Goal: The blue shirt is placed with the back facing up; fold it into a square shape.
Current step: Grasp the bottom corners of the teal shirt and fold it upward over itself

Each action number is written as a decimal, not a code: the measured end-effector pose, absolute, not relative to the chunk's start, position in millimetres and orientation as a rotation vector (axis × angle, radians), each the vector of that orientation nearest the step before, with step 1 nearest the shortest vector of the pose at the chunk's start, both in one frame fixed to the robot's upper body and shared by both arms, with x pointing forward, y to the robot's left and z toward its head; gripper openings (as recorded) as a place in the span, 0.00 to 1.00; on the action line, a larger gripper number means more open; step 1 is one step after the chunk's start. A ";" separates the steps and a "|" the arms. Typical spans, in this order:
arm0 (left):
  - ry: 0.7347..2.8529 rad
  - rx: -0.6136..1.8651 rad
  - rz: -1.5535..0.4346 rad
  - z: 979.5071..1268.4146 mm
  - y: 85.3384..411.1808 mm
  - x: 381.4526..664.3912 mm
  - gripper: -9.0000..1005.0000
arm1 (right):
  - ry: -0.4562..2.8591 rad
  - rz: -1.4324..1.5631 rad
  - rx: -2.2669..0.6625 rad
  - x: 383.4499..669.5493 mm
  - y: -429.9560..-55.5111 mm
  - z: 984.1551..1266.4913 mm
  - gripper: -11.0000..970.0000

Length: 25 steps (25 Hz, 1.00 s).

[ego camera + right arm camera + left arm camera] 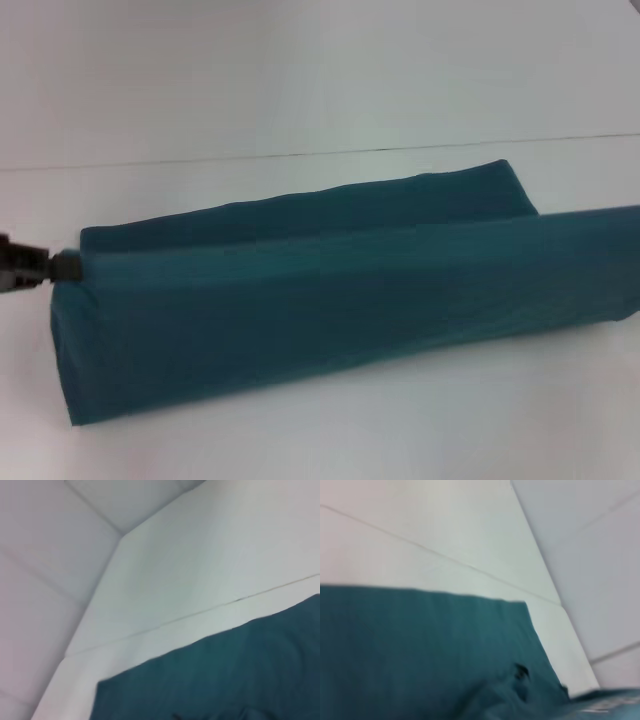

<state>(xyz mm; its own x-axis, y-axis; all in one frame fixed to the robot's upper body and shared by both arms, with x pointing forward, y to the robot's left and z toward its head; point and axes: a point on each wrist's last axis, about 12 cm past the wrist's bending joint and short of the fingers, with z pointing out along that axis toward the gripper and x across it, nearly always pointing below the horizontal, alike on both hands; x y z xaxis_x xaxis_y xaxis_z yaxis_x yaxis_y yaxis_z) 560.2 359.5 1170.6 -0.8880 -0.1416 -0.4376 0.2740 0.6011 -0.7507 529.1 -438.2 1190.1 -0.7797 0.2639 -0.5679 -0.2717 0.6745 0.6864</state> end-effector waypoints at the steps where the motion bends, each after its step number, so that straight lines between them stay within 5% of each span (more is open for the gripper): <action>1: 2.365 0.084 -1.208 1169.0 356.9 564.3 0.05 | 2.224 1.037 0.027 531.8 -437.5 1185.1 0.04; 11: 2.391 0.014 -1.068 1164.7 325.6 605.6 0.05 | 2.189 0.888 0.145 577.9 -408.7 1161.8 0.04; 25: 2.431 -0.064 -0.848 1160.3 306.4 633.2 0.05 | 2.229 0.484 0.040 658.3 -349.7 1171.5 0.04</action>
